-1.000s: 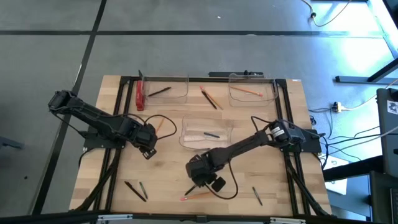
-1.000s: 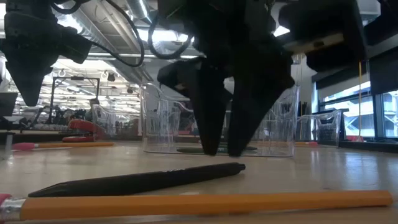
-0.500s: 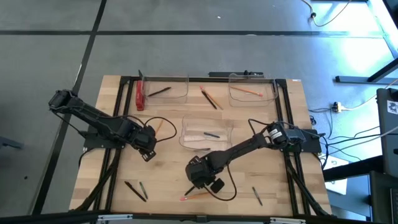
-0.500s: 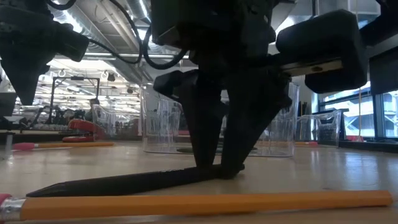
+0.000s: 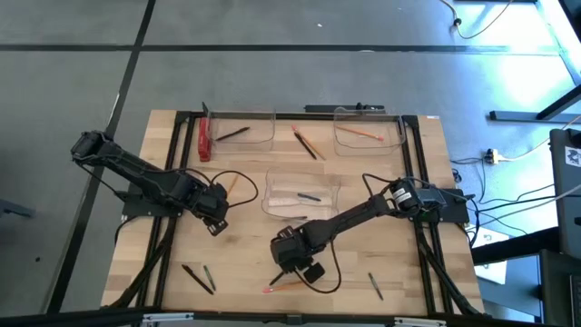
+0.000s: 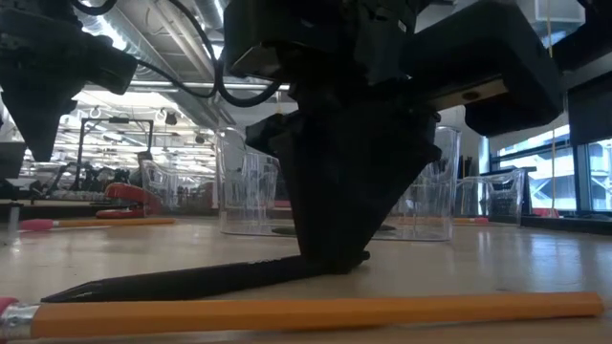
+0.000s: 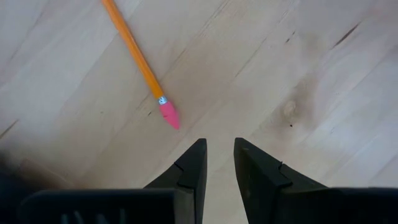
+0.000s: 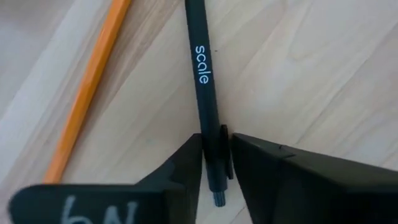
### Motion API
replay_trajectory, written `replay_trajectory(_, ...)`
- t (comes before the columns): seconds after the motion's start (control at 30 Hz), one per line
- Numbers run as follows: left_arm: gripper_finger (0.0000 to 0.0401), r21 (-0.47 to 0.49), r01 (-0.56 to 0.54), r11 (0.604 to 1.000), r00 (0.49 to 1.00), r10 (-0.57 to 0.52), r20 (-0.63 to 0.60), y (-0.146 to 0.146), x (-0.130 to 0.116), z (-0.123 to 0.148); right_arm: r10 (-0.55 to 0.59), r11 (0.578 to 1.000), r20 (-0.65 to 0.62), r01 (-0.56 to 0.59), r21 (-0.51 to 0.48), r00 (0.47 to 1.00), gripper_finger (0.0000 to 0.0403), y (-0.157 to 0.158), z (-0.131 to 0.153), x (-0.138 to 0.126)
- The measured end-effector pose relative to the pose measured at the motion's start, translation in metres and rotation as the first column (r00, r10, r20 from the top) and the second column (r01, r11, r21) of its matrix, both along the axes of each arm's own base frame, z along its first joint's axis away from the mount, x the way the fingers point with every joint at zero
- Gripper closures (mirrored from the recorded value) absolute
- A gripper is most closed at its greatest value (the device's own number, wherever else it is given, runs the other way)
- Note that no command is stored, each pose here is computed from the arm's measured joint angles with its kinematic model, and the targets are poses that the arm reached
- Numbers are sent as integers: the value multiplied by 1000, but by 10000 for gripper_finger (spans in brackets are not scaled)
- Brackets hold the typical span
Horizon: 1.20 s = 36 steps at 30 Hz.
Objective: Sort crayons/erasers/pens/pencils in bins
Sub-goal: Put the black pen into the top left transparent bin
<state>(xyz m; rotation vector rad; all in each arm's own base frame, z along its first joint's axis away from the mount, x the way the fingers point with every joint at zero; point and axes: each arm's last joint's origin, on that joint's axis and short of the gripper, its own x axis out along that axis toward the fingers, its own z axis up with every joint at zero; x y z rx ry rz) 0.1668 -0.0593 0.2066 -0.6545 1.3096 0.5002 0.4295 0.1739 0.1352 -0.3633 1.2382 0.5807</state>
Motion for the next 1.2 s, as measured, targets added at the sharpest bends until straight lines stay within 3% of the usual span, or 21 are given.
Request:
replay_trajectory(0.17, 328, 3, 14, 1000, 1000, -14, 0, 0, 0, 0, -18, 1000, -5, 18, 4, 1000, 366, 0, 0, 0)
replay_trajectory(0.3, 328, 3, 14, 1000, 1000, -14, 0, 0, 0, 0, -29, 1000, -4, 29, 12, 1000, 383, 0, 1, 0)
replay_trajectory(0.87, 328, 3, 16, 1000, 1000, -16, 0, 0, 0, 0, -221, 974, 9, 220, 58, 975, 401, -9, 2, 9)
replay_trajectory(1.2, 328, 3, 16, 1000, 1000, -16, 0, 0, 0, 0, -269, 962, 61, 266, 64, 961, 402, -25, 7, 22)
